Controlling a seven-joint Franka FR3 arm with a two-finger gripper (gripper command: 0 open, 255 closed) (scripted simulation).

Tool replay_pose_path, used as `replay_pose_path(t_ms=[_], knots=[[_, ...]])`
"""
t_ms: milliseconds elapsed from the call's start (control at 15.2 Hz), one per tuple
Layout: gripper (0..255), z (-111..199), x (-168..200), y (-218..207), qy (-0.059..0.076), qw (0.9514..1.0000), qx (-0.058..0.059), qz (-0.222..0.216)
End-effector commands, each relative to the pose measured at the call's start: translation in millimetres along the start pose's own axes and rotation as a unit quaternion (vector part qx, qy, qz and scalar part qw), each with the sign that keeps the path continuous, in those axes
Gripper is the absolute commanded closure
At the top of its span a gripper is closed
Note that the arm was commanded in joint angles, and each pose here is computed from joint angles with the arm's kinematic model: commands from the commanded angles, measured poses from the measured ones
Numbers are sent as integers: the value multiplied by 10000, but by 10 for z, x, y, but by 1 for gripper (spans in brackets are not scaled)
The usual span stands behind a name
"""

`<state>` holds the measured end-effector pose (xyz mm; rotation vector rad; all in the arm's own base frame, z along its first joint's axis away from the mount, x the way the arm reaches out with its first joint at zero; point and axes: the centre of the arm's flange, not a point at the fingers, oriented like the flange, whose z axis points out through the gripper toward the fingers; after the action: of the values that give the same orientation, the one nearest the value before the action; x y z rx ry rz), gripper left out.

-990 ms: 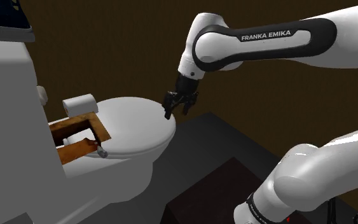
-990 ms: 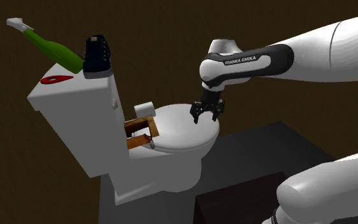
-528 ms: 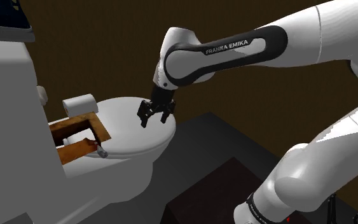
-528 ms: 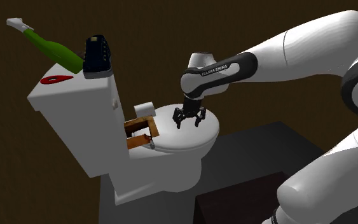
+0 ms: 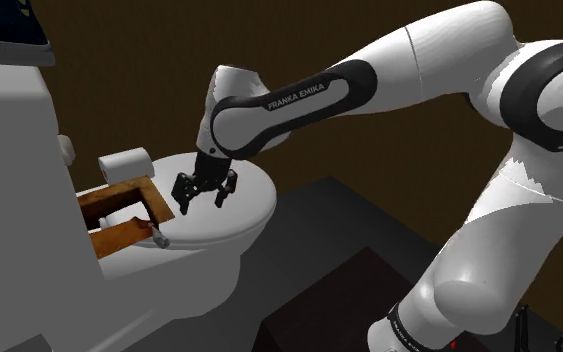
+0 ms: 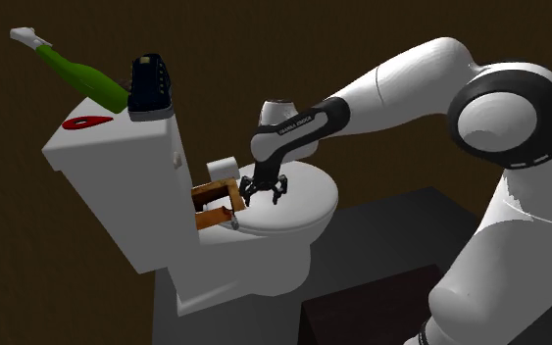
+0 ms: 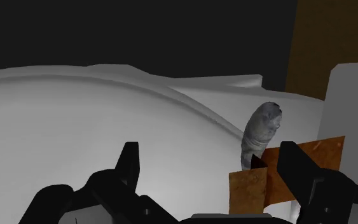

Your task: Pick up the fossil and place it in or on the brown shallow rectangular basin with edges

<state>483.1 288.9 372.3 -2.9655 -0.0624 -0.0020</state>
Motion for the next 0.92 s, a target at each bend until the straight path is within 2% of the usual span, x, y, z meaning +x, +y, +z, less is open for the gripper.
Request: replay_pose_path(t_ms=[0,396,858], knots=[[0,169,111,-171,9,10000,44,24],[0,604,446,-606,28,9999,150,73],[0,974,449,-617,28,9999,150,73]])
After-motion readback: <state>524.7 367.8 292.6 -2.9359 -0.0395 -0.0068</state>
